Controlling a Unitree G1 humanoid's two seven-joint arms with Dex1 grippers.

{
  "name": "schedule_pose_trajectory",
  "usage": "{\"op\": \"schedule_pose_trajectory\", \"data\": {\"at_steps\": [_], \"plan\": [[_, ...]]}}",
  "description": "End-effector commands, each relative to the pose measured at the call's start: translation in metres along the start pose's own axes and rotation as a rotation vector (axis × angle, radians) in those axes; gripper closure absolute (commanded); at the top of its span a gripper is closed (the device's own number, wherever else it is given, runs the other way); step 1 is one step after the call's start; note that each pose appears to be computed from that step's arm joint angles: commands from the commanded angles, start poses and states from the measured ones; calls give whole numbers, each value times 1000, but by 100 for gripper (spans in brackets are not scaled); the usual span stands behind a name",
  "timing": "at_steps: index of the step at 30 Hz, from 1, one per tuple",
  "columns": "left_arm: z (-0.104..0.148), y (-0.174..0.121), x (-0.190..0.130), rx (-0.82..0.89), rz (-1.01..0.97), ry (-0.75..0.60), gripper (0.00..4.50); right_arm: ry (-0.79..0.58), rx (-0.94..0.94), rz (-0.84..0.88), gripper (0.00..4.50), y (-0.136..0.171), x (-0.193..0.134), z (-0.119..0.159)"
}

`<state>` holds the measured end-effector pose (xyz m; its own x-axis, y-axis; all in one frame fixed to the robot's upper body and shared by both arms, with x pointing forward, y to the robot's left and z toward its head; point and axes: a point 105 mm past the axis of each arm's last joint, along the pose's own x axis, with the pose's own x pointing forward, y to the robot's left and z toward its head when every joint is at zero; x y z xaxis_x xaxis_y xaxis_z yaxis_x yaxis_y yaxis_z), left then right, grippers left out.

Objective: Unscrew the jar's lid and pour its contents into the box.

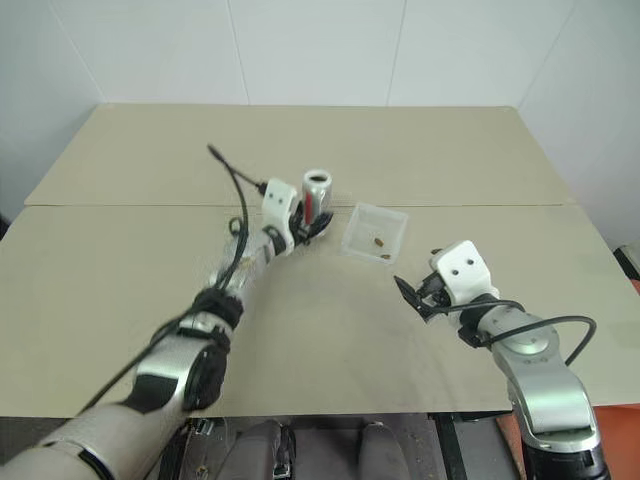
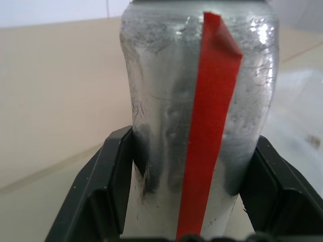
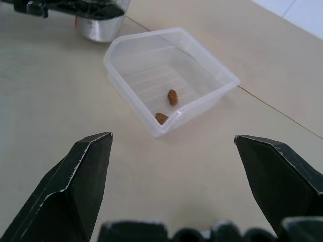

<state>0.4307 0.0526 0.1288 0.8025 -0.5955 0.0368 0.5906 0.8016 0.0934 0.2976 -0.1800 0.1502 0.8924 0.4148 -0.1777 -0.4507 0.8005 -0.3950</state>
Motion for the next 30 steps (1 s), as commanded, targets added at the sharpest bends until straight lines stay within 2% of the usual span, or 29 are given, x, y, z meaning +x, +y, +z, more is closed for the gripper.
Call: {"op": "schedule_pose_trajectory", "data": {"at_steps": [1,10,22,30], "plan": [[39,4,-10,66,37,-145,174,-50,-40,-14,2,-3,-1,12],[29,2,-37,-6,99,-124,174,-51,-46,3,2,-1,4,12],[1,-1,-40,51,135,-62,174,-54,-71,14,2,0,10,12],[-6,-5,-42,46,133,-73,174,-51,-79,12,2,-2,8,12]]}}
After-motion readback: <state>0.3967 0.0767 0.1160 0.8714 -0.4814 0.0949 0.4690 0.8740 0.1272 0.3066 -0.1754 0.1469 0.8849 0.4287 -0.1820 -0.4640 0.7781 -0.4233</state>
